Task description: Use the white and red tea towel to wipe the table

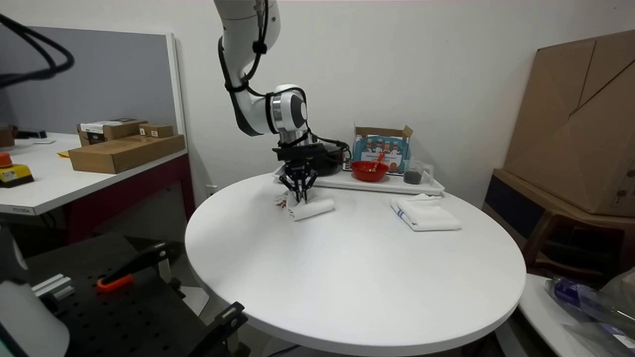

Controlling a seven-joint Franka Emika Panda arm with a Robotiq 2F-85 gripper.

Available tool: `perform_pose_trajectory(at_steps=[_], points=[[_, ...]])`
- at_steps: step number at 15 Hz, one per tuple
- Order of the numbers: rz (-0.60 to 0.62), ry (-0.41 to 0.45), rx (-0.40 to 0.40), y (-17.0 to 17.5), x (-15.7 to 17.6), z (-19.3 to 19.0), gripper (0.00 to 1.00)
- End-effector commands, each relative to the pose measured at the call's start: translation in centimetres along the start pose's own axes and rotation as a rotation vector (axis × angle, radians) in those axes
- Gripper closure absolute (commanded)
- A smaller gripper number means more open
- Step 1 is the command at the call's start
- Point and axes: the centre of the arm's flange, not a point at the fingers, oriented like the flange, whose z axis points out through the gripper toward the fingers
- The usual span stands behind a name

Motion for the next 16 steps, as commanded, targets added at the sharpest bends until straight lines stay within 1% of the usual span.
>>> perform_pose_trajectory(at_steps=[1,5,8,10,13,16], points=[[-0.053,-0.007,0.002,0.7,4.2,1.8,0.95],[-0.102,0.005,0.011,-1.5,6.6,1.2,0.95],[-0.16,0.023,0.025,-4.5,8.1,0.6,0.95],[-0.198,0.019,0.046,-6.6,8.6,0.4,0.95],[-0.243,-0.012,0.076,-8.7,8.0,0.4,0.95],[-0.251,-0.04,0.093,-8.5,7.0,0.4,0.95]])
